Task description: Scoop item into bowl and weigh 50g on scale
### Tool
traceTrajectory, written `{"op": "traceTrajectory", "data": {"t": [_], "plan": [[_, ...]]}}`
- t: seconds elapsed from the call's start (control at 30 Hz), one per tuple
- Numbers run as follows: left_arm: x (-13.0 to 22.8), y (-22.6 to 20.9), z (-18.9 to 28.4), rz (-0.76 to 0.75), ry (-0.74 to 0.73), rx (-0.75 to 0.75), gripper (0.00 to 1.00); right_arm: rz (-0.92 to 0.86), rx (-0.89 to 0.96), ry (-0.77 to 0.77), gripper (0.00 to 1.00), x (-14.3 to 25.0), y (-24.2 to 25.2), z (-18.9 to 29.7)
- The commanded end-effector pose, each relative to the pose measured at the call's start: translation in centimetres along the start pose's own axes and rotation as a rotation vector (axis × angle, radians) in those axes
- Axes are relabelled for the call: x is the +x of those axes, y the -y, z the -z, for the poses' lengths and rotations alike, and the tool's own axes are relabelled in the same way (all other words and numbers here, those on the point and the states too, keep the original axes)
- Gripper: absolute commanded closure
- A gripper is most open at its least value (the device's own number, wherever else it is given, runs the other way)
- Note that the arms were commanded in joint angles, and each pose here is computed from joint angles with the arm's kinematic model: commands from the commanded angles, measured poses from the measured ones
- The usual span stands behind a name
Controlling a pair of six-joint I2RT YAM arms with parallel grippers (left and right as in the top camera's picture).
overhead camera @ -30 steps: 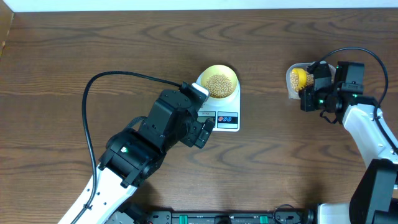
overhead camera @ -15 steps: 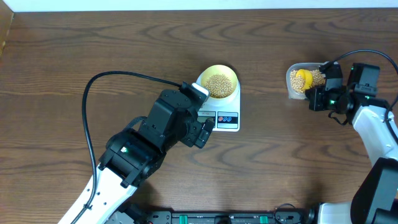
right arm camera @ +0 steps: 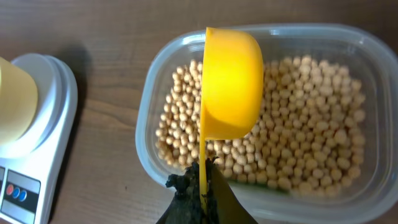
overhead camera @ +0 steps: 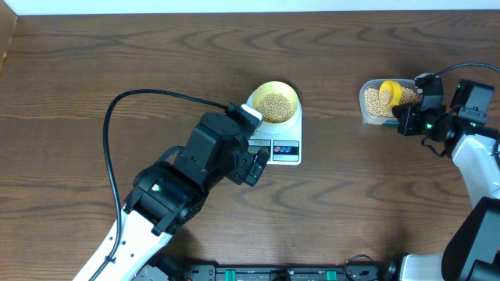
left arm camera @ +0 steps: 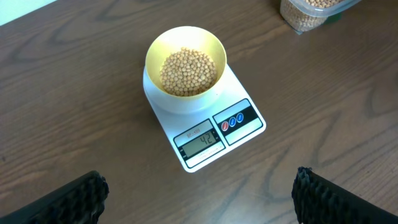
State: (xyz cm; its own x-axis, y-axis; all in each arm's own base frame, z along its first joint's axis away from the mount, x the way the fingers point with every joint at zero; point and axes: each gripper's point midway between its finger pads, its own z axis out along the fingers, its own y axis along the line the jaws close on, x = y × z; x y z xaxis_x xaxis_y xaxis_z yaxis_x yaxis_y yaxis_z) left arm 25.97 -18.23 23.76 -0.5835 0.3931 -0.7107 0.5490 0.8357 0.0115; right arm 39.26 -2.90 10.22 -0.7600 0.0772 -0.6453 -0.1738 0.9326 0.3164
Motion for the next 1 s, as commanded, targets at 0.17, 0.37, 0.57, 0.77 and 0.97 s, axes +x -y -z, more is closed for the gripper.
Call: {"op": "traceTrajectory", "data": {"t": [0.17,0.37,0.57,0.77,0.97], "plan": [[0.1,0.0,-0.1,-0.014,-0.008,0.006,0.03,-0.007,-0.063,0.023,0.99,-0.4,-0.8,-0.1],[0.1,0.0,-0.1,-0.014,-0.008,0.006,0.03,0.01,-0.125,0.057,0.99,-1.2,-1.8,0.0],[0.1,0.0,-0.1,-0.014,-0.008,0.006,0.03,0.022,-0.189,0.081,0.99,-1.7,-2.9,0.2],[0.1,0.0,-0.1,-0.014,-0.008,0.006,0.03,0.053,-0.258,0.125,0.99,-2.7,-4.1,0.5],[0.1,0.0,-0.1,-0.014,-0.008,0.006,0.03,0.056,-0.286,0.13,0.99,-3.0,-5.2,0.3]]}}
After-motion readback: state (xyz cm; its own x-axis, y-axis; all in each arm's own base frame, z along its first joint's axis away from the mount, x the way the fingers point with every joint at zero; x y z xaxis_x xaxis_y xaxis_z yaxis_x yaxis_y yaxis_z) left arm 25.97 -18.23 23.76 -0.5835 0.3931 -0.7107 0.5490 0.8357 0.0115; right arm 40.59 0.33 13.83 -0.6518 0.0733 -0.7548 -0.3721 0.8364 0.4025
